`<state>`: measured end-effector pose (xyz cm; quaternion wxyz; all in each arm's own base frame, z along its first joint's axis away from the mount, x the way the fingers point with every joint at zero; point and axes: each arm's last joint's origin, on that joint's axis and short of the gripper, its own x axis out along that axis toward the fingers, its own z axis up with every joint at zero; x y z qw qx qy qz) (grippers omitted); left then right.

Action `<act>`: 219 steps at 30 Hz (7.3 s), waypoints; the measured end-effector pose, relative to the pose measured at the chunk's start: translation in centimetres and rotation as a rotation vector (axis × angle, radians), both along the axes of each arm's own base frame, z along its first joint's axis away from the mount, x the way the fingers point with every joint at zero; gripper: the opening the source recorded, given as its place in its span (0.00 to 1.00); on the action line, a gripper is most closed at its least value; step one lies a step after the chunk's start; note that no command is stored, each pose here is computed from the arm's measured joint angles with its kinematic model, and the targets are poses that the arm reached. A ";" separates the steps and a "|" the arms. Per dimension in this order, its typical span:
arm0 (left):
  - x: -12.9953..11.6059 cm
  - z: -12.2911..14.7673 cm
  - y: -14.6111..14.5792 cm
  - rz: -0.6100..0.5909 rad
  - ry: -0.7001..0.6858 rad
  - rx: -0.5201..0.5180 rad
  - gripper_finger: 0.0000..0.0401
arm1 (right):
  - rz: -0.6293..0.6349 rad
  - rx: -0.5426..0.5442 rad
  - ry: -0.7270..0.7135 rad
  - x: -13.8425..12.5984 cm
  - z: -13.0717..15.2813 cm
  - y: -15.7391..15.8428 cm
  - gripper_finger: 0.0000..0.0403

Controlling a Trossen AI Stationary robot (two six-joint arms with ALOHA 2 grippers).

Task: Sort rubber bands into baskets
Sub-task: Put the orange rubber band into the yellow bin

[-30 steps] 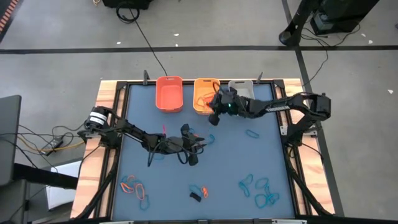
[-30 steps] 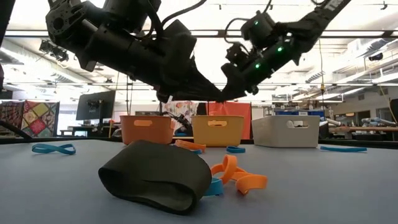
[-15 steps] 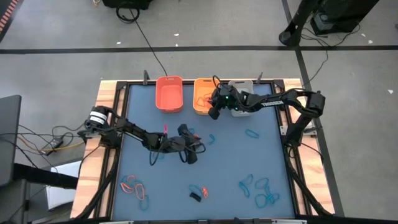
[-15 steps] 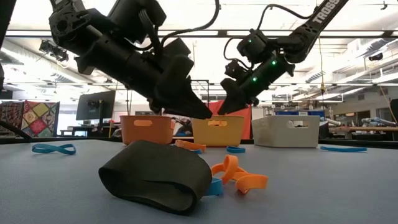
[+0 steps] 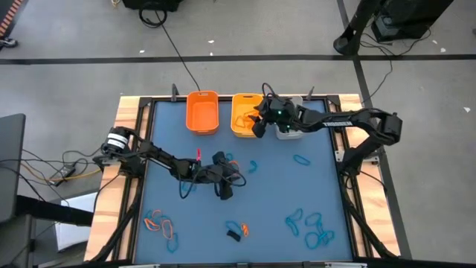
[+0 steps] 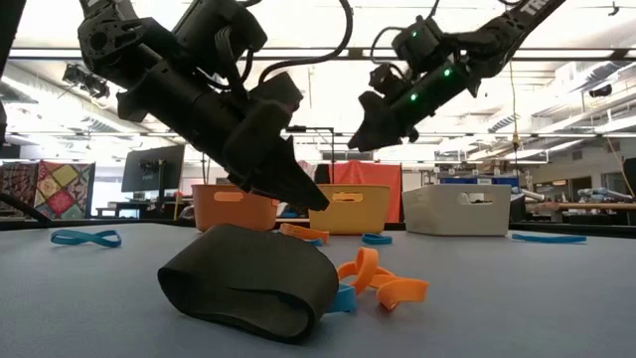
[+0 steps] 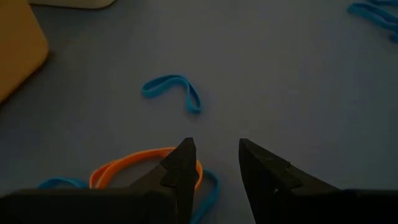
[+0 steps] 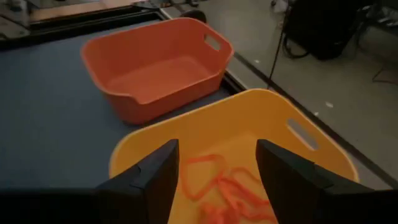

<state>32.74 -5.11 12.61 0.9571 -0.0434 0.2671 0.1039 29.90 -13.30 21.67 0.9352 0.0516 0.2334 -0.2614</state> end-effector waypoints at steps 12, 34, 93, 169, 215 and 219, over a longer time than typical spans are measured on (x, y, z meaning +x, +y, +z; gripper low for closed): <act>0.6 -2.7 0.2 0.063 0.009 0.073 0.32 | 0.065 0.015 0.166 -0.8 0.6 4.6 0.50; 0.5 -2.7 0.6 0.056 0.043 0.100 0.04 | 0.116 -0.015 0.191 -0.8 1.1 7.6 0.43; 2.0 -1.6 -0.2 -0.145 -0.183 -0.117 0.42 | 0.435 0.130 0.197 0.0 -12.3 20.3 0.30; 1.6 -2.4 -0.2 -0.149 -0.105 -0.103 0.42 | -0.121 -0.353 -0.016 -2.4 -2.1 1.6 0.46; 3.3 -3.5 0.2 0.013 -0.017 -0.105 0.01 | -0.060 -0.390 0.058 -7.9 4.0 12.6 0.52; 3.4 -2.9 0.2 -0.005 -0.039 -0.098 0.01 | -0.012 -0.234 0.043 -9.5 4.1 12.7 0.52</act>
